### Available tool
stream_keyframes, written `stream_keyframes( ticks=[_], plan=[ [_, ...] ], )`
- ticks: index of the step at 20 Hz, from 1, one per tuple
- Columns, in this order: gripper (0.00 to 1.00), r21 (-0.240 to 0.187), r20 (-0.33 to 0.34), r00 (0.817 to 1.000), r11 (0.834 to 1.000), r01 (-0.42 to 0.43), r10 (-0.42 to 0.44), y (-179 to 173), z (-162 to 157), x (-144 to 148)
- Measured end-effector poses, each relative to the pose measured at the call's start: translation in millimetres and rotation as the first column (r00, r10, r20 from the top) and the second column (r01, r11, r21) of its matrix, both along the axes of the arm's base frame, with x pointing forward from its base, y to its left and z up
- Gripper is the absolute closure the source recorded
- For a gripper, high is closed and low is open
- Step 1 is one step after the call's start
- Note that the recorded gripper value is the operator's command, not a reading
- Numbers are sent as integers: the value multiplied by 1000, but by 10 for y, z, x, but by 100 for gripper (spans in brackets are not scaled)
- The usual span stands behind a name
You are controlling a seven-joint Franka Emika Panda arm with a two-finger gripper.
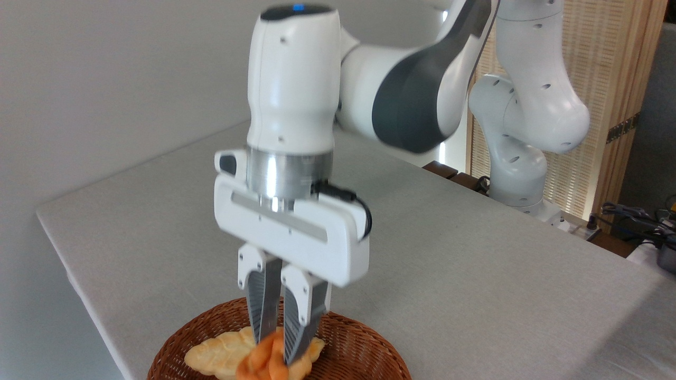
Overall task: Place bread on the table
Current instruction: 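Close the gripper fingers on the orange pastry, then lift the orange pastry up out of the basket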
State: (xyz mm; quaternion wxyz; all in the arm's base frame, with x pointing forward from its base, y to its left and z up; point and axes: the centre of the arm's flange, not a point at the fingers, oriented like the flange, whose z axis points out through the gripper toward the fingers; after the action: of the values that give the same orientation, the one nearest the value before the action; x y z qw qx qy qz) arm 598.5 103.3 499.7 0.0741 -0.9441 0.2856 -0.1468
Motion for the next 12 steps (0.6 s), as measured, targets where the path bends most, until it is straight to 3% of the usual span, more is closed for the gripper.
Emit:
stream_keyframes(
  ticks=[6,9,12],
  plan=[
    [58,-55,-86,992,995,83,-88,-466,367,-277],
    [58,-77,-159,976,988,136,-147,-769,405,-406],
    [57,-98,-253,946,978,184,-203,-1117,268,-519]
  ],
)
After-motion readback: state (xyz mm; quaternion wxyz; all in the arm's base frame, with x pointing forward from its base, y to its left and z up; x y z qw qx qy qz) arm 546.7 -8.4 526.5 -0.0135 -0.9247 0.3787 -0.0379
